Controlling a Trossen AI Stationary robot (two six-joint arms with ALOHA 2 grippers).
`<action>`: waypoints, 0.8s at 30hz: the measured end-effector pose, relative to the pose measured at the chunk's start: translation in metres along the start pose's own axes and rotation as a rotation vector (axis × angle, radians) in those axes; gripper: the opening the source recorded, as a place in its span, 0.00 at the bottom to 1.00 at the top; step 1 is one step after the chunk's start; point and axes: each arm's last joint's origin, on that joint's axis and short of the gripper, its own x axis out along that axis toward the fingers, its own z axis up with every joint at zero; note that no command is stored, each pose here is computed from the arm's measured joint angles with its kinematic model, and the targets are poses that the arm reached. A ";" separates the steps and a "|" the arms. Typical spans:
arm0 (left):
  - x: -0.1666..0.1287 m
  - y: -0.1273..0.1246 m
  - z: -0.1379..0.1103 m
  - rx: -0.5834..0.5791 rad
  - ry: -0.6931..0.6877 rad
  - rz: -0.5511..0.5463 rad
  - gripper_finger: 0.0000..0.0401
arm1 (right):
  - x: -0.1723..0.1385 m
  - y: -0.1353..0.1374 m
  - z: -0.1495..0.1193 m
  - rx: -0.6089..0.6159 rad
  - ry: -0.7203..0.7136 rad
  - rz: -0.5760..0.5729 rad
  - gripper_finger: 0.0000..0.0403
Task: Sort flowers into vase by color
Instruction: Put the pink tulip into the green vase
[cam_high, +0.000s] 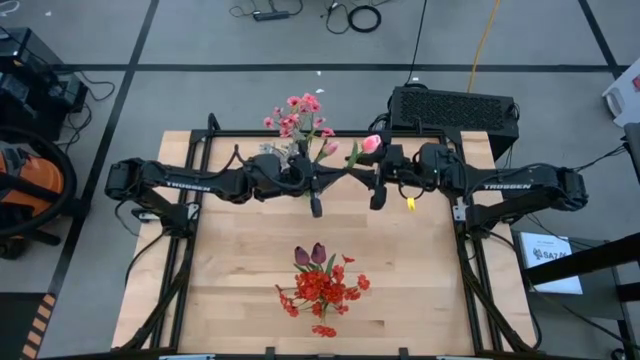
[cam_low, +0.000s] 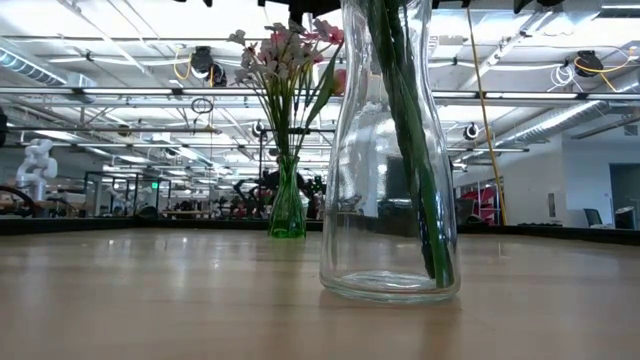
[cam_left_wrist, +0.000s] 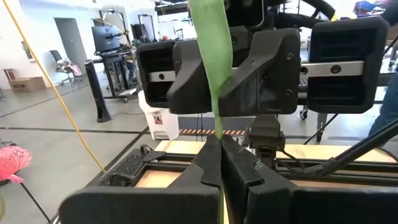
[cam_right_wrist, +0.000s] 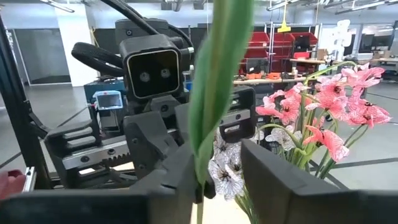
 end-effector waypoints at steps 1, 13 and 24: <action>0.000 0.000 0.000 0.000 0.000 0.000 0.00 | 0.000 0.000 0.000 0.000 0.000 0.001 0.25; -0.001 -0.001 -0.001 0.003 0.023 0.021 0.17 | -0.001 0.000 -0.008 0.021 0.084 0.012 0.03; -0.063 -0.004 0.054 -0.069 -0.020 -0.024 0.27 | -0.034 -0.005 -0.005 -0.006 0.254 -0.180 0.01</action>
